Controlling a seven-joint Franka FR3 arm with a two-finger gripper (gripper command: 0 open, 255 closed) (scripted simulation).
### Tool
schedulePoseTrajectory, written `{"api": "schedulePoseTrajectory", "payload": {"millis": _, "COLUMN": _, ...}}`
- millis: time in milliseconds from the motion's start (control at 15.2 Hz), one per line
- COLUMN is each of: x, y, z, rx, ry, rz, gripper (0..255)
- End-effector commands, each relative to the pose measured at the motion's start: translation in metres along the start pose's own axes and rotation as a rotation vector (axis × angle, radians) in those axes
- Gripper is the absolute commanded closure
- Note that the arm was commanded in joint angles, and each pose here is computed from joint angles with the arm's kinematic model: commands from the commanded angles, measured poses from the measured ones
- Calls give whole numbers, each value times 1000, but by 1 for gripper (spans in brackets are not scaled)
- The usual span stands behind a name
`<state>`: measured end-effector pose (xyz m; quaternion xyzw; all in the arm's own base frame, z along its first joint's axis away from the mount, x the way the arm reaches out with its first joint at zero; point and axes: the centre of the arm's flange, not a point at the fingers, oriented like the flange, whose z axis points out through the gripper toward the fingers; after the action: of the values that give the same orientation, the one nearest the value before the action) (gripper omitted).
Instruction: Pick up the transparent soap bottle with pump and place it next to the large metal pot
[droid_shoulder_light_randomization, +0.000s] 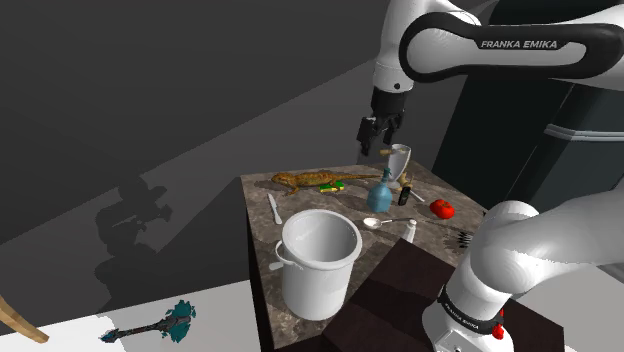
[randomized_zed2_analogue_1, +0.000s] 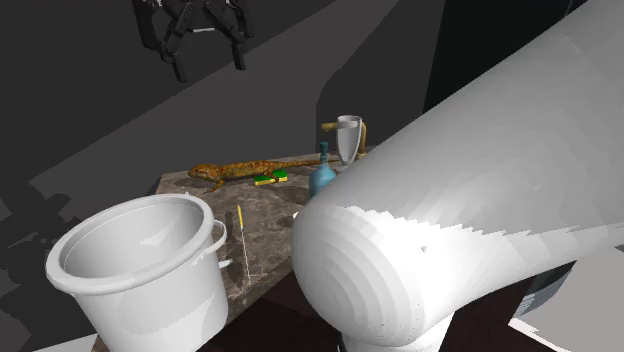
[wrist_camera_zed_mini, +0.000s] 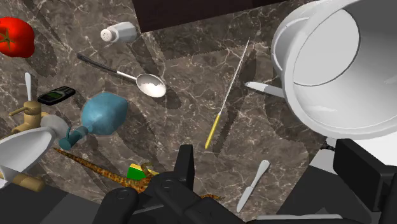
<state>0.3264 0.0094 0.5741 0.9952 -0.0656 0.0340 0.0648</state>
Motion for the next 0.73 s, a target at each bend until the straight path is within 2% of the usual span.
{"api": "schedulePoseTrajectory", "payload": {"millis": 0, "x": 0, "y": 0, "z": 0, "rx": 0, "ry": 0, "rz": 0, "gripper": 0}}
{"api": "schedulePoseTrajectory", "payload": {"millis": 660, "x": 32, "y": 99, "z": 80, "rx": -5, "ry": 6, "rz": -16, "gripper": 0}}
